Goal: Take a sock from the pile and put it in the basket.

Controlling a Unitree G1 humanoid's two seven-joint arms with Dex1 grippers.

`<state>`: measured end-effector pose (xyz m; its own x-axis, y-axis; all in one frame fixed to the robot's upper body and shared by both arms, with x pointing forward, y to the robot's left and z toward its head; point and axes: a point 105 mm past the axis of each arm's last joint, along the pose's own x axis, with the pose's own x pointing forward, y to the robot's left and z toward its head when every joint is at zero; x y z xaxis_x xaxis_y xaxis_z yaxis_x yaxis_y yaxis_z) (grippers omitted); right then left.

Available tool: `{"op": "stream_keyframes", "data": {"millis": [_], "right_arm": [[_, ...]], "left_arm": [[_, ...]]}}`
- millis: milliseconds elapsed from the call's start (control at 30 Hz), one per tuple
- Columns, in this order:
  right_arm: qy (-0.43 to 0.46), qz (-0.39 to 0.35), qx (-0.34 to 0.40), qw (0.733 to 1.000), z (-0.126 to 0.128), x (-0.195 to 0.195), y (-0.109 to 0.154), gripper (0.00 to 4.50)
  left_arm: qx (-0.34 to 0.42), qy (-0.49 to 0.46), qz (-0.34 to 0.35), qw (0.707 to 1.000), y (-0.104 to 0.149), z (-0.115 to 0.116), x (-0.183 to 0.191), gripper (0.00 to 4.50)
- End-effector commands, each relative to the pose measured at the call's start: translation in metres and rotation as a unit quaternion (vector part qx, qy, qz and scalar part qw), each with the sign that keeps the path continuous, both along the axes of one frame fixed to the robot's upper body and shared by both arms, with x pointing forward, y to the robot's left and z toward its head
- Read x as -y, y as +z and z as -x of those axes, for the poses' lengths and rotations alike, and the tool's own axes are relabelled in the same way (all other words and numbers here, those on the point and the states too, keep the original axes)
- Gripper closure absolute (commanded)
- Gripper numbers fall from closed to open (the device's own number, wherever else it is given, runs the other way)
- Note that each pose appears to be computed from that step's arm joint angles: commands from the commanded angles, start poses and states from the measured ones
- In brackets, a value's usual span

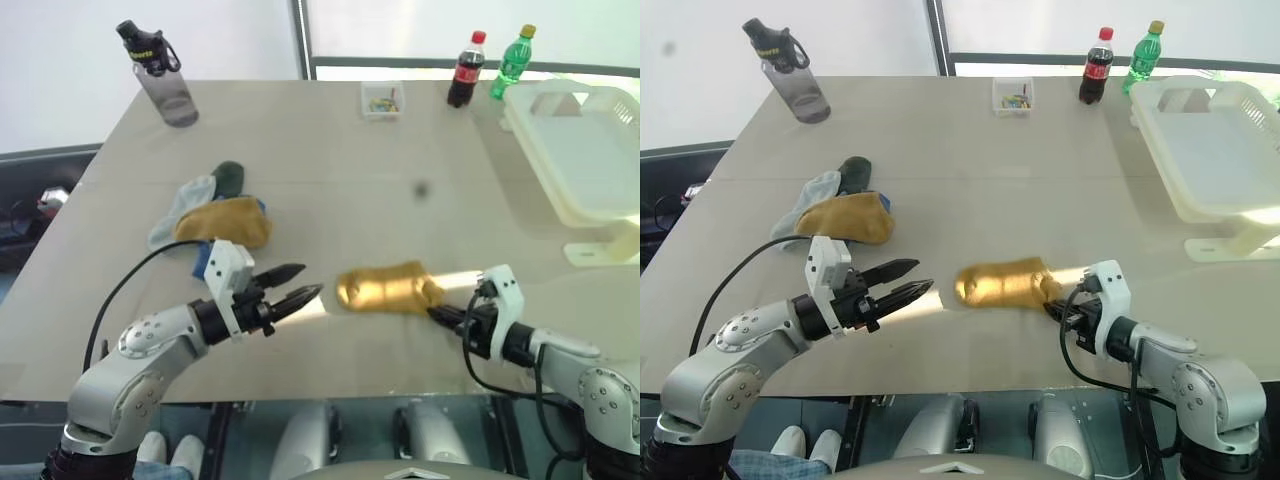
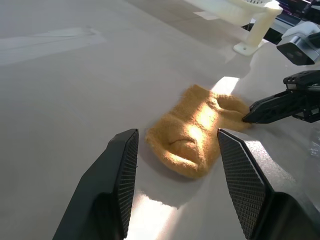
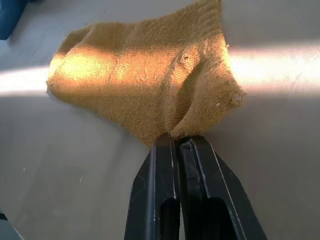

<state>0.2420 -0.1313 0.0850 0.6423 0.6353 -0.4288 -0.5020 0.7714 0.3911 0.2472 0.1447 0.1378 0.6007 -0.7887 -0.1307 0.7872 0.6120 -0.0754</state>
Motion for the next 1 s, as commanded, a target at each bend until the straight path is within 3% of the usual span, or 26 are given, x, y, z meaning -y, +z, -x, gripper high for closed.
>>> {"op": "stream_keyframes", "data": {"millis": [33,267,400,600,800,1000], "right_arm": [[-0.005,0.003,0.029,1.000,-0.007,0.003,0.009,3.44],[0.060,0.018,0.062,0.996,0.003,0.011,0.020,0.22],[0.106,0.029,0.099,0.989,0.011,0.027,0.034,0.22],[0.136,-0.015,0.275,0.952,0.001,0.053,0.097,0.22],[0.162,-0.026,0.328,0.930,-0.003,0.065,0.129,0.22],[0.192,-0.016,0.344,0.919,-0.008,0.063,0.140,0.22]], "left_arm": [[0.017,-0.010,-0.001,1.000,0.006,0.001,0.002,1.82],[0.018,0.002,0.002,1.000,0.007,0.001,0.000,1.82],[0.021,0.015,0.001,1.000,0.005,-0.001,-0.006,1.82],[0.029,0.073,-0.018,0.997,-0.003,-0.018,-0.015,1.82],[0.056,0.128,-0.031,0.990,-0.005,-0.051,-0.017,1.82],[0.078,0.187,-0.082,0.976,-0.011,-0.090,-0.024,1.82]]}}
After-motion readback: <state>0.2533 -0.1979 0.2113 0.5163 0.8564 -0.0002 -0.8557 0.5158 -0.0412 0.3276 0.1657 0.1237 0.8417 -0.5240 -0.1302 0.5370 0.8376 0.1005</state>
